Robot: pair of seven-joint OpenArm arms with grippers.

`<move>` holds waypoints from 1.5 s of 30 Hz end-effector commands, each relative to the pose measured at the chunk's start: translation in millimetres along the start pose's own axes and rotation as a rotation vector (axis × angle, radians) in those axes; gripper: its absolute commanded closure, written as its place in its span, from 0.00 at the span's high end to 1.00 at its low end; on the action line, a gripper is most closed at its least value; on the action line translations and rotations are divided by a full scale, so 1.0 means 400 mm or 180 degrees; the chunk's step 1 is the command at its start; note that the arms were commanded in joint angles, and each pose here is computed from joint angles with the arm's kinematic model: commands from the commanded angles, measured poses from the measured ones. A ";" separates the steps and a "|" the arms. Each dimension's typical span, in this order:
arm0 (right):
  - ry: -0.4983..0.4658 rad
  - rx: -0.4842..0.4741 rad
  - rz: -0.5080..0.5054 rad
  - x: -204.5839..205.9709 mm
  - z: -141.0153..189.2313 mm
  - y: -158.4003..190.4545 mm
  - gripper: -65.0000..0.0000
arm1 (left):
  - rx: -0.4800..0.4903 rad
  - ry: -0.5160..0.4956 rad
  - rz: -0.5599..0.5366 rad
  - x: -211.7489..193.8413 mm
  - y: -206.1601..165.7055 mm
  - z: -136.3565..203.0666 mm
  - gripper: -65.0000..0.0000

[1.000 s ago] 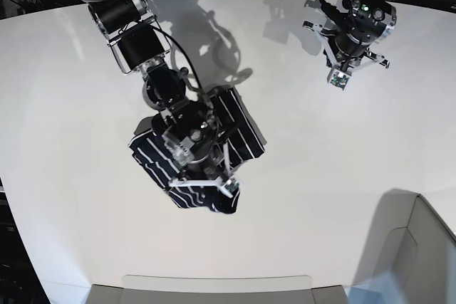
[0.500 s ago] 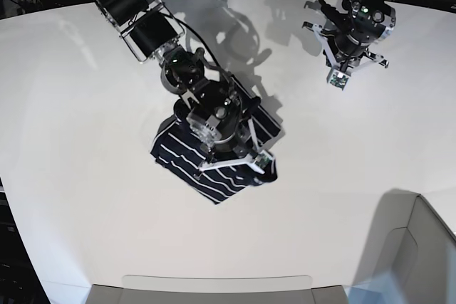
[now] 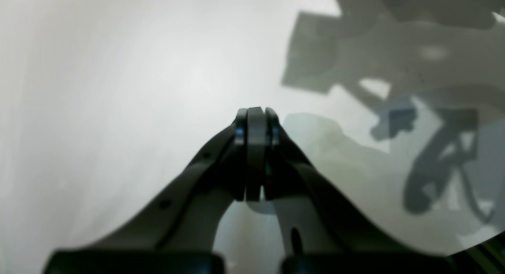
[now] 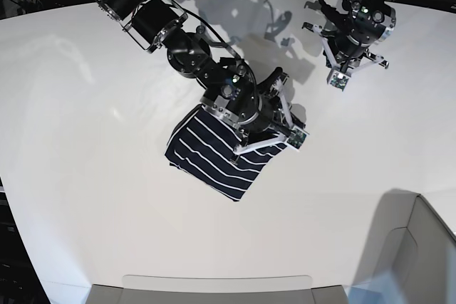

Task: Fold the T-shirt properly
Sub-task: 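Grasp the folded bundle with the right gripper and lift it, then hand the bundle to the left gripper and place it on the table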

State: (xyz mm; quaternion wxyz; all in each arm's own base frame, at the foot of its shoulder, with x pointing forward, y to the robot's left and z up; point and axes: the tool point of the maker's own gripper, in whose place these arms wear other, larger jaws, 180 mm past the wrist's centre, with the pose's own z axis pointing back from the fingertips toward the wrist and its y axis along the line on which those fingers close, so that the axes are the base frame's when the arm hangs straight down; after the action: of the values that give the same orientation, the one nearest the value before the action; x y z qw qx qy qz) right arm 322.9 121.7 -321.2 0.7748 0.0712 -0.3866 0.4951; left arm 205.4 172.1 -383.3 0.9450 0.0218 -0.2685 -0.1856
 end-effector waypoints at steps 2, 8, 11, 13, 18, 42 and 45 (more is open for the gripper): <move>-0.0206 -0.0042 0.0012 0.048 0.021 -0.019 0.27 | 0.0037 -0.0091 -0.0009 0.017 0.008 0.008 0.00; -0.0191 -0.0546 -0.0394 -0.012 0.073 -0.214 0.27 | 0.0053 -0.0197 -0.0030 0.046 0.012 0.010 0.00; -0.0096 -0.1008 -0.0630 -0.079 0.132 -0.387 0.20 | 0.0110 -0.0448 -0.0037 0.128 0.032 0.012 0.00; -0.0002 -0.1173 -0.0767 -0.130 0.156 -0.463 0.10 | 0.0085 -0.0650 -0.0123 0.198 0.024 0.013 0.00; 0.0223 -0.1292 -0.1152 -0.247 0.184 -0.573 0.00 | -0.0152 -0.1206 -0.0472 0.349 -0.063 0.035 0.00; 0.0705 -0.0024 0.0343 -0.338 0.079 -0.164 0.00 | 0.0072 -0.0321 -0.0702 0.261 -0.007 -0.165 0.00; 0.0544 0.0449 0.0776 -0.332 0.119 -0.030 0.00 | 0.0578 -0.0457 -0.0200 0.291 0.183 -0.109 0.00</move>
State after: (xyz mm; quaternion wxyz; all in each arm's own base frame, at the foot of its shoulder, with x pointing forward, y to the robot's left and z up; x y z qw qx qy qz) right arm 259.4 10.8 -383.9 0.7301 0.0681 -0.2768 0.6210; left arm 335.6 218.4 -359.7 0.9210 0.1296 -0.3227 -0.1753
